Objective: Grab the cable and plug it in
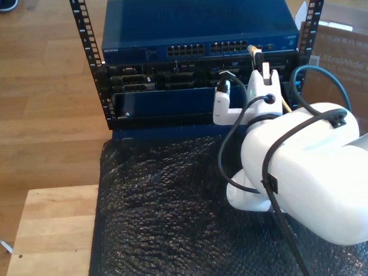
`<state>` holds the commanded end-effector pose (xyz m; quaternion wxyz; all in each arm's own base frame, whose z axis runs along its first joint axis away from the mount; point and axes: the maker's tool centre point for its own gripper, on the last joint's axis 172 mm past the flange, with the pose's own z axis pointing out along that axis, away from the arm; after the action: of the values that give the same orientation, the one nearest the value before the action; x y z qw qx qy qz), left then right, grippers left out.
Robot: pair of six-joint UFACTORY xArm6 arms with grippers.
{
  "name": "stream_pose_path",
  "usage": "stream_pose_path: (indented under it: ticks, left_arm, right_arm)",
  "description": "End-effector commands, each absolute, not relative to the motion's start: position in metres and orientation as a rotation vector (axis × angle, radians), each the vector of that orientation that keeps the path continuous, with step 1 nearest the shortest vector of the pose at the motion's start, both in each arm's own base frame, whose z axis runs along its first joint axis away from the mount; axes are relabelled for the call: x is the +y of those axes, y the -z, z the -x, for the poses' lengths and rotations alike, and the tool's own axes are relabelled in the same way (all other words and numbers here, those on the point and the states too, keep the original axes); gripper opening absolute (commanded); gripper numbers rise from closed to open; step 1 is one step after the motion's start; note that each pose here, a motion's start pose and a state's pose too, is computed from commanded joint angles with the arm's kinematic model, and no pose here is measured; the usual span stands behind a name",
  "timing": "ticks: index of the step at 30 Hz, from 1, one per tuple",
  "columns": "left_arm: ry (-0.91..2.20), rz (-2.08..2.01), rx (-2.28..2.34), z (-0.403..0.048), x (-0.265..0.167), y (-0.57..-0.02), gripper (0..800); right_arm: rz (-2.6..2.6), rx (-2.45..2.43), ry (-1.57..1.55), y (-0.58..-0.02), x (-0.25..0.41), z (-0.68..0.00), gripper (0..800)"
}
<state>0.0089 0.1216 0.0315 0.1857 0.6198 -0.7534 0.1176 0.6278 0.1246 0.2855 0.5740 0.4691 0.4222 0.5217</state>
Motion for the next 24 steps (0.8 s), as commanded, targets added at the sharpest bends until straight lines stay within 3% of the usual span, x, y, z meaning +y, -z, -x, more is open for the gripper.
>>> stream_pose_path:
  ticks: [24]
  left_arm:
    - [-0.330,-1.744,-2.123,-0.009,0.122,-0.031,800]
  right_arm:
    - [-1.104,0.932,-1.145,-0.276,0.125,-0.642,0]
